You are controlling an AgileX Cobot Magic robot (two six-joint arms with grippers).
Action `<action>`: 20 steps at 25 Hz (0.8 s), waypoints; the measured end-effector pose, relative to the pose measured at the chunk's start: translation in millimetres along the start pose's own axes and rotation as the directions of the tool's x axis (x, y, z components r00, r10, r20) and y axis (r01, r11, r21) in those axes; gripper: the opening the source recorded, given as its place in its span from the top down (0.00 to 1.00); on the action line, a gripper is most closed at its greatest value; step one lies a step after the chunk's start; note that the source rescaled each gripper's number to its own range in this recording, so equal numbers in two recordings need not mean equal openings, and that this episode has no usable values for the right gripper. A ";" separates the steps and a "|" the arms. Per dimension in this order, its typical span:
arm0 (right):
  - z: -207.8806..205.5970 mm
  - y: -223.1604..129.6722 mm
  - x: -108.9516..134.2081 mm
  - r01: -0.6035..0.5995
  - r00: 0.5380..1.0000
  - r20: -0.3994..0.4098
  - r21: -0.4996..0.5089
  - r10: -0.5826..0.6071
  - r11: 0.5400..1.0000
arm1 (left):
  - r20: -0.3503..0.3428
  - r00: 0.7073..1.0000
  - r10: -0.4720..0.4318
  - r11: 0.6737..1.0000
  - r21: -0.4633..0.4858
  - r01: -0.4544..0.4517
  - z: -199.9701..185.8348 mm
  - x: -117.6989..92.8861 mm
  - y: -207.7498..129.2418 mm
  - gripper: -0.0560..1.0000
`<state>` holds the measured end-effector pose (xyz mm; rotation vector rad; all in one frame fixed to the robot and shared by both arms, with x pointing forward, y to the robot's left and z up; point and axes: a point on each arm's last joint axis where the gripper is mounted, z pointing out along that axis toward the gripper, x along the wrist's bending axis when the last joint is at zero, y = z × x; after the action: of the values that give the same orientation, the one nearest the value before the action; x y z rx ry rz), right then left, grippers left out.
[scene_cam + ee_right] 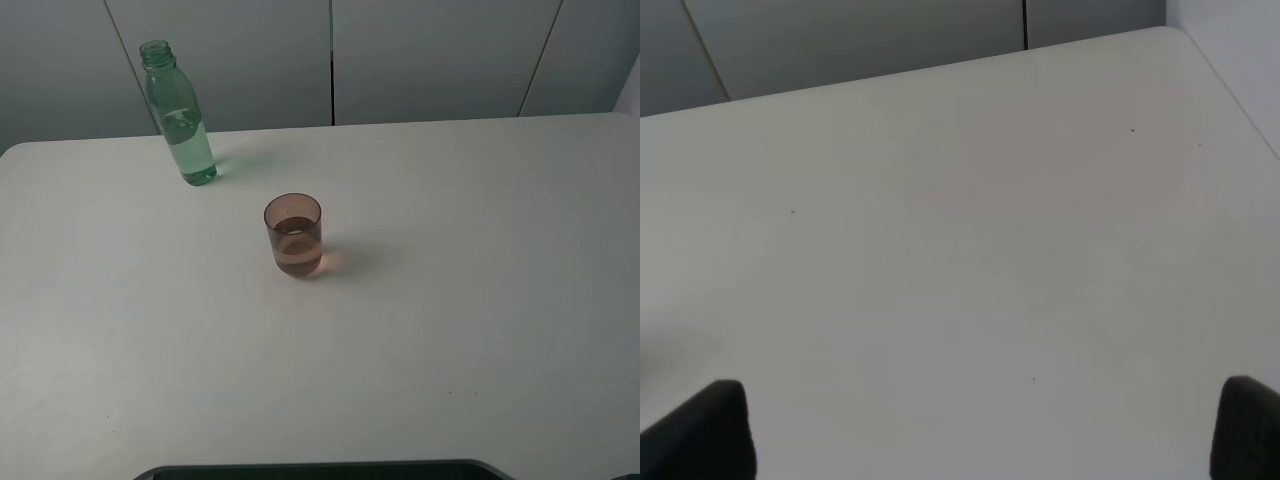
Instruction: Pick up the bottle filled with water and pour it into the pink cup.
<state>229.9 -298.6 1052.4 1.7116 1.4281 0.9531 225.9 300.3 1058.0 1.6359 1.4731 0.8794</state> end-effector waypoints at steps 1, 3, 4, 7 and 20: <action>0.0 0.0 0.0 0.000 1.000 0.000 0.000 0.000 1.000 | 0.000 1.000 0.000 1.000 0.000 0.000 0.0 0.0 0.0 0.00; 0.0 0.0 0.0 0.000 1.000 0.000 0.000 0.000 1.000 | 0.000 1.000 0.000 1.000 0.000 0.000 0.0 0.0 0.0 0.00; 0.0 0.0 0.0 0.000 1.000 0.000 0.000 0.000 1.000 | 0.000 1.000 0.000 1.000 0.000 0.000 0.0 0.0 0.0 0.00; 0.0 0.0 0.0 0.000 1.000 0.000 0.000 0.000 1.000 | 0.000 1.000 0.000 1.000 0.000 0.000 0.0 0.0 0.0 0.00; 0.0 0.0 0.0 0.000 1.000 0.000 0.000 0.000 1.000 | 0.000 1.000 -0.002 1.000 0.000 0.002 0.0 0.0 0.0 0.00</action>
<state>229.9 -298.6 1052.4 1.7116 1.4281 0.9531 225.9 300.3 1058.0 1.6341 1.4745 0.8782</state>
